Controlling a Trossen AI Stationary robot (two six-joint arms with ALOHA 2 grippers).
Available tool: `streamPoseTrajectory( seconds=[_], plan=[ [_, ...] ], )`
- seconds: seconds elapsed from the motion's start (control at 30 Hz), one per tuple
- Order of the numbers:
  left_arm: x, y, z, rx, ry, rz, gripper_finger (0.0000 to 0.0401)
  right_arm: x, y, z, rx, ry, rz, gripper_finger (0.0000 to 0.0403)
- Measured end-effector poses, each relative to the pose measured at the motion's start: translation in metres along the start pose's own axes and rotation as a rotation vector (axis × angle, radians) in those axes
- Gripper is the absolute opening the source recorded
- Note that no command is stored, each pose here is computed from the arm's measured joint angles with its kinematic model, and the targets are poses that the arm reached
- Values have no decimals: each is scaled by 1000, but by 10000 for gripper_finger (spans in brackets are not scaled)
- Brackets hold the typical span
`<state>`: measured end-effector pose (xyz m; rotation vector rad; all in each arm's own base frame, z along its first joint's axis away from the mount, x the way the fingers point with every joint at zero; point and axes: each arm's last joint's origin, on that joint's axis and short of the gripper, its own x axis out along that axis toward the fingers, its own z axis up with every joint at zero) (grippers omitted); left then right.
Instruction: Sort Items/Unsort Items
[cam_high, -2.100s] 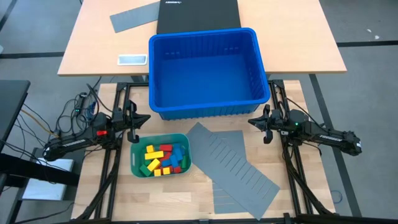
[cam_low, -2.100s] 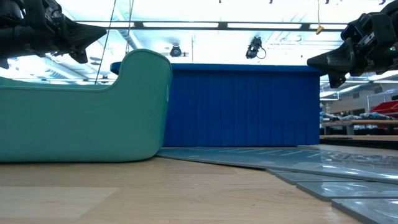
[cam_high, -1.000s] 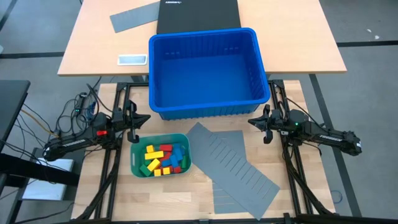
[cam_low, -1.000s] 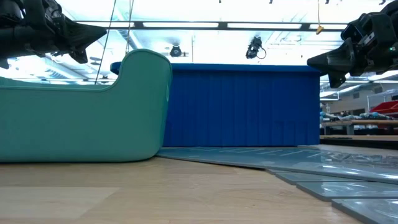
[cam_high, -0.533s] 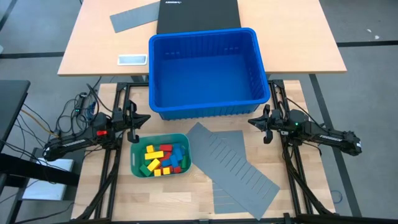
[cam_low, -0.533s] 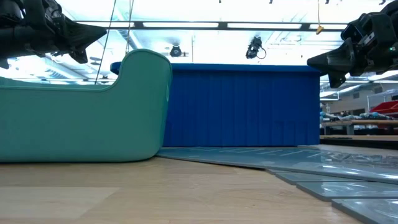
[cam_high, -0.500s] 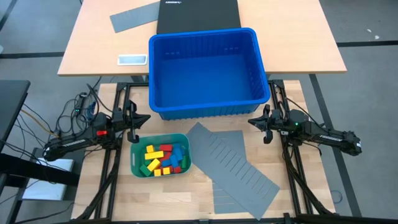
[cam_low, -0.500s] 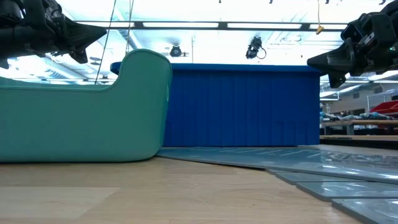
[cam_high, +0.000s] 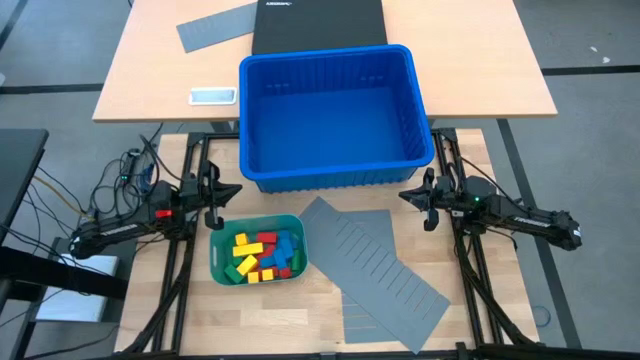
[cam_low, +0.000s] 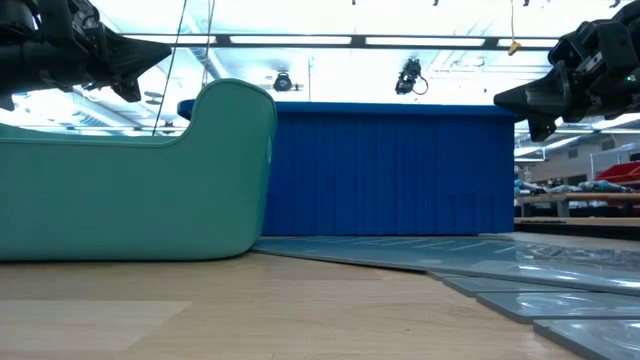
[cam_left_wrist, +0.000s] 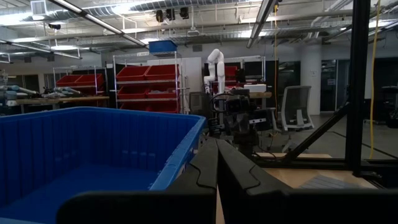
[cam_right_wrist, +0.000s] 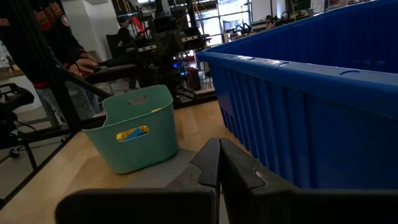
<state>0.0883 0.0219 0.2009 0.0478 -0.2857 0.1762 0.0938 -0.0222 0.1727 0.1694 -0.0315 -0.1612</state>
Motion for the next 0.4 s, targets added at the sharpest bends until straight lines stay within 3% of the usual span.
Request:
streamPoseTrajectory(
  seconds=[0.4],
  plan=[
    [0, 0, 0, 0, 0, 0, 6, 0, 0, 0, 0, 0, 0, 6]
  ],
)
